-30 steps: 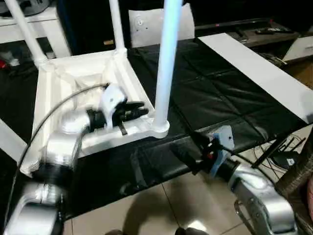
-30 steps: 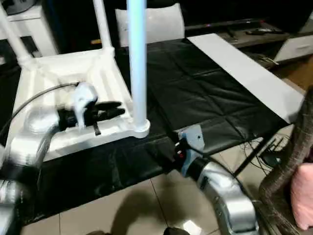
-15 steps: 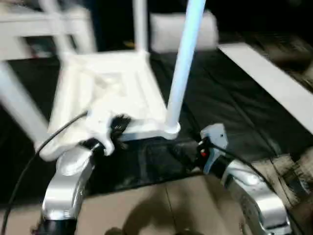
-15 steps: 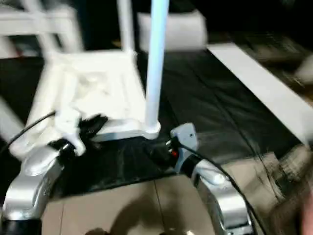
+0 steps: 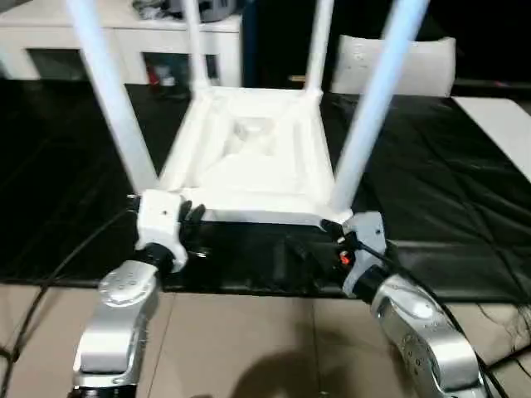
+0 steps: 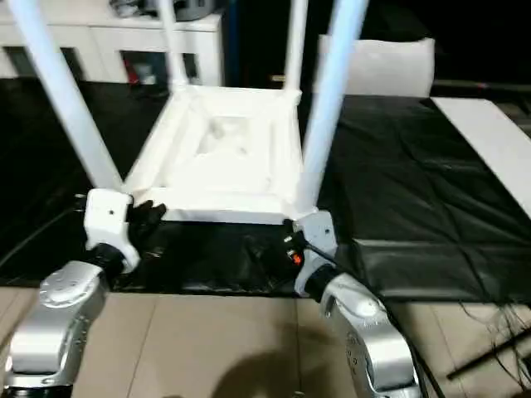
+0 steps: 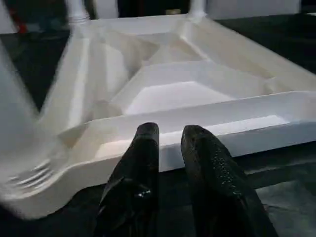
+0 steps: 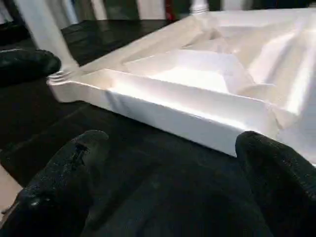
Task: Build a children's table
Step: Rotate leg to tighten
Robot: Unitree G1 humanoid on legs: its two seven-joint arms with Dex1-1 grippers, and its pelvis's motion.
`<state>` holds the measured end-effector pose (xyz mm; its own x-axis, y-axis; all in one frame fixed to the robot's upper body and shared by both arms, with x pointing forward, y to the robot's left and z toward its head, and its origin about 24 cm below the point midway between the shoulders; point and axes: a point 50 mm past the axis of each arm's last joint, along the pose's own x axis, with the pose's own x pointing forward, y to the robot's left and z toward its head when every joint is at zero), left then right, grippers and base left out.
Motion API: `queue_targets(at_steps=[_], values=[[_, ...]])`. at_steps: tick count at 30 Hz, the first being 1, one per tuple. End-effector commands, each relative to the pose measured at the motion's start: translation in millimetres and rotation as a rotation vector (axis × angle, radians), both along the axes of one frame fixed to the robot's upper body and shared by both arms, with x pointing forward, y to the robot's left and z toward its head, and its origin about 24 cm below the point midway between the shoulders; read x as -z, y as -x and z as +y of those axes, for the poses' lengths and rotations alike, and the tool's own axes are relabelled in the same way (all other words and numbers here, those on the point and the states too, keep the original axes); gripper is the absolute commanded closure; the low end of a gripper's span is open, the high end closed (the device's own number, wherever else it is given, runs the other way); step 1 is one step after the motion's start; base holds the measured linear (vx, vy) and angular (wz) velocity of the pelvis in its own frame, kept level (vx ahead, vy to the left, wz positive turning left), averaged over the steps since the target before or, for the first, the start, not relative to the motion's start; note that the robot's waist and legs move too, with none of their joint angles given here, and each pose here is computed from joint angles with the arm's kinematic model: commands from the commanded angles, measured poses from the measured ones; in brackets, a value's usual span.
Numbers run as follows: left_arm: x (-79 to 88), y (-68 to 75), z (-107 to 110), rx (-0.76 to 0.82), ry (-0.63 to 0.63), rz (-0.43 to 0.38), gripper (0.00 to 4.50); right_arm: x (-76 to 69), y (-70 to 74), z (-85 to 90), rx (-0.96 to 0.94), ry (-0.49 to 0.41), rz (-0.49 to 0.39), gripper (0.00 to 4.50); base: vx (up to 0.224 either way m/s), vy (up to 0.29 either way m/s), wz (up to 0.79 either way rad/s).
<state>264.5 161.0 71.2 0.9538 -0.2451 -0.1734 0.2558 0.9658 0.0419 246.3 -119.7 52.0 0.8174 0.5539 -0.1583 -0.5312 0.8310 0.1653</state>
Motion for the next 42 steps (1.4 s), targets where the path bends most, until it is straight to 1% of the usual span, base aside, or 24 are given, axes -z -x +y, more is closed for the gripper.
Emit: queue_targets(at_steps=[1, 4, 5, 6, 11, 19, 24, 25, 28, 32, 37, 39, 41, 42], values=[[-7.3, -1.9, -1.1, 0.01, 0.021, -0.028, 3.54, -6.7, -2.4, -12.2, 0.087, 0.005, -0.039, 0.0, 0.0, 0.0, 0.0], [-9.1, -2.0, -0.4, 0.013, 0.048, -0.035, 3.54, -8.4, -1.8, -15.2, 0.118, 0.027, -0.052, 0.0, 0.0, 0.0, 0.0], [-8.6, -0.1, 0.1, 0.022, 0.054, -0.035, 3.54, -5.4, 1.2, -17.7, 0.12, 0.026, 0.01, 0.0, 0.0, 0.0, 0.0], [-6.9, 1.5, 0.7, 0.026, 0.05, -0.031, 3.54, -5.2, 4.0, -17.7, 0.115, 0.021, 0.018, 0.0, 0.0, 0.0, 0.0], [-4.0, 7.0, 3.2, 0.027, 0.05, -0.019, 3.54, -4.3, 12.2, -16.7, 0.115, 0.02, -0.007, 0.0, 0.042, -0.012, 0.04], [-3.8, 8.8, 3.4, 0.041, 0.051, -0.016, 3.54, -5.5, 13.1, -15.5, 0.122, 0.015, -0.008, 0.0, 0.0, 0.0, 0.0], [-4.0, 8.6, 2.2, 0.051, 0.044, -0.015, 3.54, -1.9, 13.7, -17.6, 0.114, 0.024, -0.007, 0.0, 0.0, 0.0, 0.0], [-4.1, 8.8, 2.0, 0.053, 0.044, -0.015, 3.54, 1.4, 14.1, -18.4, 0.107, 0.027, -0.001, 0.0, 0.0, 0.0, 0.0], [-4.2, 8.9, 1.7, 0.058, 0.044, -0.014, 3.54, 3.9, 14.1, -18.6, 0.1, 0.03, 0.006, 0.0, 0.056, 0.001, 0.01], [-4.4, 9.0, 1.1, 0.064, 0.046, -0.014, 3.54, 8.0, 13.1, -19.3, 0.122, 0.035, 0.016, 0.0, 0.061, -0.001, 0.19], [-4.2, 9.7, 0.4, 0.081, 0.041, -0.012, 3.54, 9.0, 12.9, -17.7, 0.132, 0.03, 0.019, 0.0, 0.064, 0.002, 0.04], [-3.9, 10.1, 0.4, 0.089, 0.037, -0.01, 3.54, 8.7, 12.8, -16.6, 0.119, 0.045, 0.018, 0.0, 0.0, 0.0, 0.0], [-3.5, 10.2, 0.7, 0.089, 0.036, -0.009, 3.54, 10.5, 13.5, -17.2, 0.129, 0.058, 0.049, 0.0, 0.031, -0.003, 0.01], [-3.4, 10.0, 0.7, 0.09, 0.034, -0.009, 3.54, 10.2, 13.5, -17.5, 0.134, 0.055, 0.048, 0.0, 0.061, -0.015, 0.01]])
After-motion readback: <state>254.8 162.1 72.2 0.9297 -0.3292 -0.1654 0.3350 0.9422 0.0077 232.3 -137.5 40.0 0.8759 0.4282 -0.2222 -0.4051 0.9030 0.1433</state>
